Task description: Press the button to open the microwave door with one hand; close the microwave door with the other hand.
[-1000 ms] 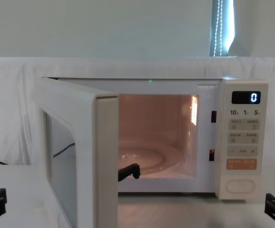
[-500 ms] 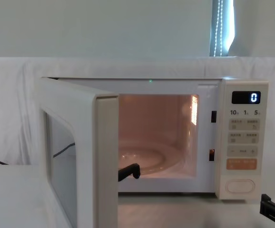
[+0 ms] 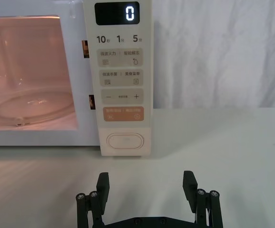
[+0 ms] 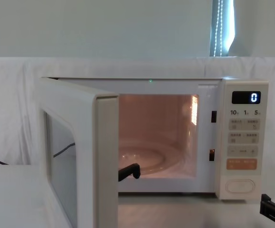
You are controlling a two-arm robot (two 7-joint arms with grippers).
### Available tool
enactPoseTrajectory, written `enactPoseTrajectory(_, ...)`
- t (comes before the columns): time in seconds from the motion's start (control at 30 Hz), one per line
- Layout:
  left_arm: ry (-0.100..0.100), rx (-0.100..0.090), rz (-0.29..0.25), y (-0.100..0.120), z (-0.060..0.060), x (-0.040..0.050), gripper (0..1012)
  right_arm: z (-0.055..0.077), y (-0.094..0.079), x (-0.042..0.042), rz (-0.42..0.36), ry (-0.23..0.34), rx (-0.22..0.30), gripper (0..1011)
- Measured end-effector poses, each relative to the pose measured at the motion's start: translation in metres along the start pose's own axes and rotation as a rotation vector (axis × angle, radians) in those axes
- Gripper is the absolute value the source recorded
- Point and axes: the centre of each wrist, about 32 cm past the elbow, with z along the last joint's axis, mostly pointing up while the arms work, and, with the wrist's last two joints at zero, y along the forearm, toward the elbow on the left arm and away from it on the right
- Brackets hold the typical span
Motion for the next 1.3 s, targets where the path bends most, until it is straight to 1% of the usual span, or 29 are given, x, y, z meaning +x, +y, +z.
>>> enactPoseTrajectory(0.17, 0.002, -0.002, -0.003, 0.001, 0.001, -0.0008, 0, 0.000, 0.000, 0.0000, 0.000, 0.000, 0.000, 1002)
enactPoseTrajectory(0.33, 0.002, -0.019, -0.025, 0.002, 0.010, -0.0042, 0, 0.000, 0.000, 0.0000, 0.000, 0.000, 0.000, 1002)
enactPoseTrajectory(0.43, 0.002, -0.035, -0.041, 0.001, 0.016, -0.0067, 0, 0.000, 0.000, 0.0000, 0.000, 0.000, 0.000, 1002)
enactPoseTrajectory(0.47, 0.001, -0.045, -0.048, 0.000, 0.020, -0.0080, 0, 0.000, 0.000, 0.0000, 0.000, 0.000, 0.000, 1002)
enactPoseTrajectory(0.57, 0.000, -0.060, -0.059, -0.003, 0.026, -0.0101, 0, 0.000, 0.000, 0.0000, 0.000, 0.000, 0.000, 1002)
enactPoseTrajectory(0.6, -0.002, -0.071, -0.066, -0.006, 0.030, -0.0114, 0, 0.000, 0.000, 0.0000, 0.000, 0.000, 0.000, 1002)
enactPoseTrajectory(0.63, -0.003, -0.075, -0.070, -0.007, 0.032, -0.0120, 0, 0.000, 0.000, 0.0000, 0.000, 0.000, 0.000, 1002)
enactPoseTrajectory(0.67, -0.004, -0.085, -0.077, -0.010, 0.035, -0.0133, 0, 0.000, 0.000, 0.0000, 0.000, 0.000, 0.000, 1002)
enactPoseTrajectory(0.8, -0.013, -0.104, -0.088, -0.017, 0.043, -0.0162, 0, 0.000, 0.000, 0.0000, 0.000, 0.000, 0.000, 1002)
enactPoseTrajectory(0.9, -0.018, -0.116, -0.096, -0.023, 0.049, -0.0188, 0, 0.000, 0.000, 0.0000, 0.000, 0.000, 0.000, 1002)
enactPoseTrajectory(0.97, -0.018, -0.119, -0.101, -0.025, 0.051, -0.0199, 0, 0.000, 0.000, 0.0000, 0.000, 0.000, 0.000, 1002)
enactPoseTrajectory(1.03, -0.019, -0.130, -0.116, -0.030, 0.056, -0.0216, 0, 0.000, 0.000, 0.0000, 0.000, 0.000, 0.000, 1002)
enactPoseTrajectory(1.13, -0.021, -0.137, -0.132, -0.033, 0.059, -0.0232, 0, 0.000, 0.000, 0.0000, 0.000, 0.000, 0.000, 1002)
enactPoseTrajectory(1.17, -0.024, -0.143, -0.143, -0.036, 0.062, -0.0245, 0, 0.000, 0.000, 0.0000, 0.000, 0.000, 0.000, 1002)
enactPoseTrajectory(1.27, -0.027, -0.150, -0.160, -0.040, 0.065, -0.0263, 0, 0.000, 0.000, 0.0000, 0.000, 0.000, 0.000, 1002)
enactPoseTrajectory(1.3, -0.028, -0.154, -0.173, -0.043, 0.067, -0.0279, 0, 0.000, 0.000, 0.0000, 0.000, 0.000, 0.000, 1002)
